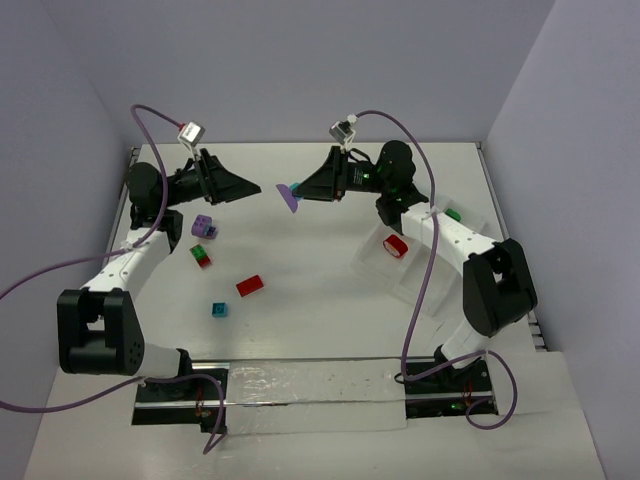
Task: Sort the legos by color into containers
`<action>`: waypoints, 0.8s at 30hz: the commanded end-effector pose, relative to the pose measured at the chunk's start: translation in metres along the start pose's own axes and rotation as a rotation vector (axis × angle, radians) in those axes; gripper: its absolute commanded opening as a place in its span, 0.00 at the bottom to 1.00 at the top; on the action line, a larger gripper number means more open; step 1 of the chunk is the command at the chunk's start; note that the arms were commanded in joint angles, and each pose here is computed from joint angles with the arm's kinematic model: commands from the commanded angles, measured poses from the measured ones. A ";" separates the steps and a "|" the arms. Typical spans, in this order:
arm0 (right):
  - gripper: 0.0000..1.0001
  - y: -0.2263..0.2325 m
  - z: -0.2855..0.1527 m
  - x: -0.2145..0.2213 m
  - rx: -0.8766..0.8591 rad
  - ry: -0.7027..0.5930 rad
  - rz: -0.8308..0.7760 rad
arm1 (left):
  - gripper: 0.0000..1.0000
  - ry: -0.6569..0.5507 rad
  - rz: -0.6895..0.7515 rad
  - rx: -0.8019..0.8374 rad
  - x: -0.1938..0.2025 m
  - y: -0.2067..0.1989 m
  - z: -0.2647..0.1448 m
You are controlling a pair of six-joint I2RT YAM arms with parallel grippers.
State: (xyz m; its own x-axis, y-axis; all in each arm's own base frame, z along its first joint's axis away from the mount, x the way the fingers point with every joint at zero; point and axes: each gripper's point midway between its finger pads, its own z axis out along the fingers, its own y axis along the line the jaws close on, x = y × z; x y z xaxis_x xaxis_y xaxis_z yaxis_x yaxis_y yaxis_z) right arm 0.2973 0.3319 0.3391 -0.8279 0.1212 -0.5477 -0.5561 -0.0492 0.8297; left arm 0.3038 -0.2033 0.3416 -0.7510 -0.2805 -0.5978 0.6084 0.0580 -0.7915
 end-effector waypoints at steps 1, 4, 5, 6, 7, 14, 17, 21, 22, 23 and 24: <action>0.00 0.008 -0.001 -0.001 -0.041 0.018 -0.042 | 0.93 0.052 0.105 0.080 0.002 -0.027 0.007; 0.00 0.007 0.000 0.000 -0.042 0.023 -0.042 | 0.89 0.072 0.090 0.083 0.004 -0.028 0.017; 0.00 0.006 0.000 0.001 -0.043 0.026 -0.041 | 0.88 0.081 0.087 0.083 0.005 -0.028 0.021; 0.00 0.006 0.000 0.001 -0.042 0.025 -0.041 | 0.87 0.085 0.084 0.081 0.006 -0.027 0.025; 0.00 0.005 0.000 0.000 -0.041 0.024 -0.042 | 0.85 0.090 0.081 0.080 0.006 -0.026 0.028; 0.00 0.004 -0.001 0.001 -0.039 0.027 -0.042 | 0.80 0.104 0.085 0.100 0.007 -0.031 0.039; 0.00 0.004 0.000 0.003 -0.038 0.032 -0.040 | 0.80 0.112 0.078 0.095 0.009 -0.030 0.042; 0.00 0.003 0.000 0.004 -0.037 0.035 -0.038 | 0.76 0.112 0.074 0.094 0.010 -0.030 0.043; 0.00 0.004 0.000 0.005 -0.038 0.037 -0.038 | 0.74 0.112 0.071 0.094 0.011 -0.030 0.044; 0.00 0.004 0.000 0.005 -0.039 0.038 -0.040 | 0.71 0.113 0.070 0.095 0.011 -0.030 0.044; 0.00 0.005 0.000 0.005 -0.041 0.040 -0.042 | 0.68 0.114 0.069 0.095 0.011 -0.030 0.044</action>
State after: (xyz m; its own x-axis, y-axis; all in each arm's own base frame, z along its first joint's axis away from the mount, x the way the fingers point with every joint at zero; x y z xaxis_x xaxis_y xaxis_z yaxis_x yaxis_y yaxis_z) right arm 0.2947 0.3326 0.3331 -0.8357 0.0898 -0.5418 -0.5475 -0.0604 0.8346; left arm 0.2887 -0.2477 0.3491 -0.7722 -0.1606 -0.6147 0.6242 -0.0111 -0.7812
